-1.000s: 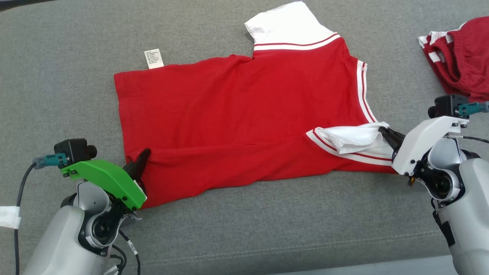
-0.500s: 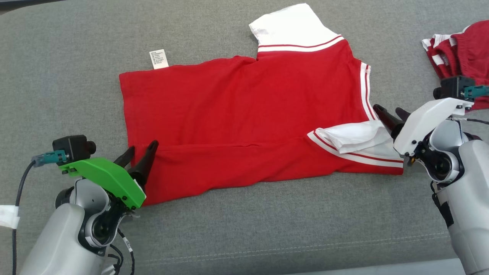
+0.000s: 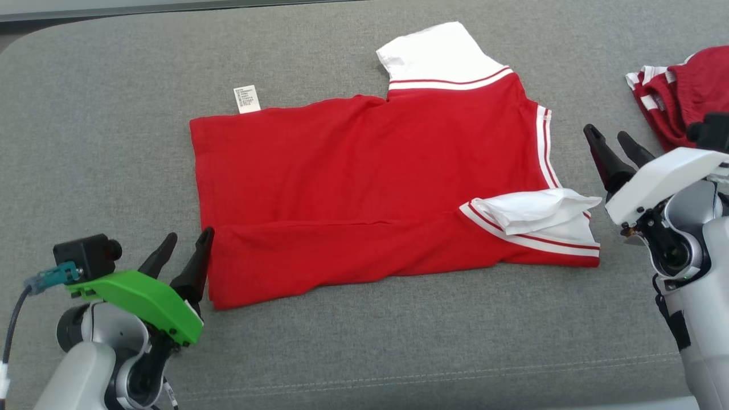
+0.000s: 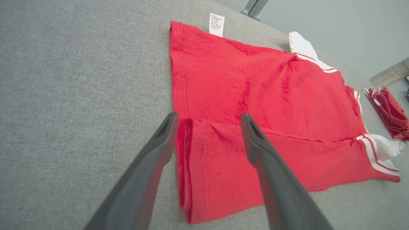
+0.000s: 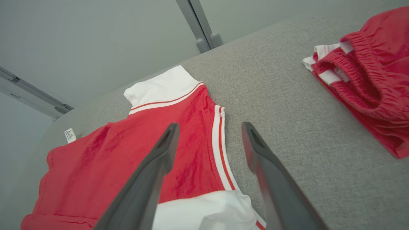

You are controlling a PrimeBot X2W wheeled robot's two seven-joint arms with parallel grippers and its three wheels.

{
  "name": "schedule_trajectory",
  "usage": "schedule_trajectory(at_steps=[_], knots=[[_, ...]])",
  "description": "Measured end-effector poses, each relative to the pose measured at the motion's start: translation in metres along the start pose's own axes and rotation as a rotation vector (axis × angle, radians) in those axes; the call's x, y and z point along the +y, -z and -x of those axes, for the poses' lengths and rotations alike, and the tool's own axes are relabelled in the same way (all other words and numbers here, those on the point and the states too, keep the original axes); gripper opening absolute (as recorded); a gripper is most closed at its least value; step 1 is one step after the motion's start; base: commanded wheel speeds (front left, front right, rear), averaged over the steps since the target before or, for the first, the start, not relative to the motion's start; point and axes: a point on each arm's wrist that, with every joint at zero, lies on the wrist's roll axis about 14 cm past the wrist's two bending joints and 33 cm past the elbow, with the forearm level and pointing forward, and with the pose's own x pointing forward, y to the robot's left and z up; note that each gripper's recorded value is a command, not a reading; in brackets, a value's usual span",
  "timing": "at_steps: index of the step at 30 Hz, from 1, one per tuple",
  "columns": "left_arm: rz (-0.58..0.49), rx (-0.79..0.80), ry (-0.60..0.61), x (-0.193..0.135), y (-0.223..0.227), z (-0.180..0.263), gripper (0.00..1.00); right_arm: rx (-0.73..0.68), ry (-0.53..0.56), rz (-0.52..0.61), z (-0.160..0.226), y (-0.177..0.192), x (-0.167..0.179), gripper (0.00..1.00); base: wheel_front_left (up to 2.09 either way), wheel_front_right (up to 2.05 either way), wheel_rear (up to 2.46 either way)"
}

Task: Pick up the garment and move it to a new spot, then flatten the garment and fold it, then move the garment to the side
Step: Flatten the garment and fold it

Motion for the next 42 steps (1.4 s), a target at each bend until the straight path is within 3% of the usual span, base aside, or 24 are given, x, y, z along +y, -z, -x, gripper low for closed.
schedule_trajectory(at_steps=[10,19,27,37,39,41,42], knots=[[0.218,-0.010,-0.043,-0.013,0.039,0.032,1.00,-0.071,0.039,-0.072,0.048,0.017,-0.012,1.00,0.00,0.00,0.00],[0.419,0.026,-0.139,-0.005,0.070,0.031,1.00,-0.078,0.093,-0.211,0.078,0.048,-0.016,1.00,0.00,0.00,0.00],[0.485,0.051,-0.193,0.005,0.087,0.026,1.00,-0.065,0.125,-0.250,0.087,0.061,-0.021,1.00,0.00,0.00,0.00],[0.476,0.041,-0.192,0.008,0.083,0.003,1.00,-0.034,0.134,-0.259,0.086,0.073,-0.022,1.00,0.00,0.00,0.00],[0.469,0.041,-0.188,0.008,0.083,-0.001,0.55,-0.025,0.131,-0.259,0.084,0.075,-0.021,1.00,0.00,0.00,0.00],[0.465,0.042,-0.187,0.008,0.083,-0.004,0.33,-0.010,0.130,-0.261,0.083,0.080,-0.020,1.00,0.00,0.00,0.00],[0.462,0.041,-0.187,0.008,0.083,-0.006,0.16,-0.003,0.130,-0.262,0.082,0.082,-0.020,1.00,0.00,0.00,0.00]])
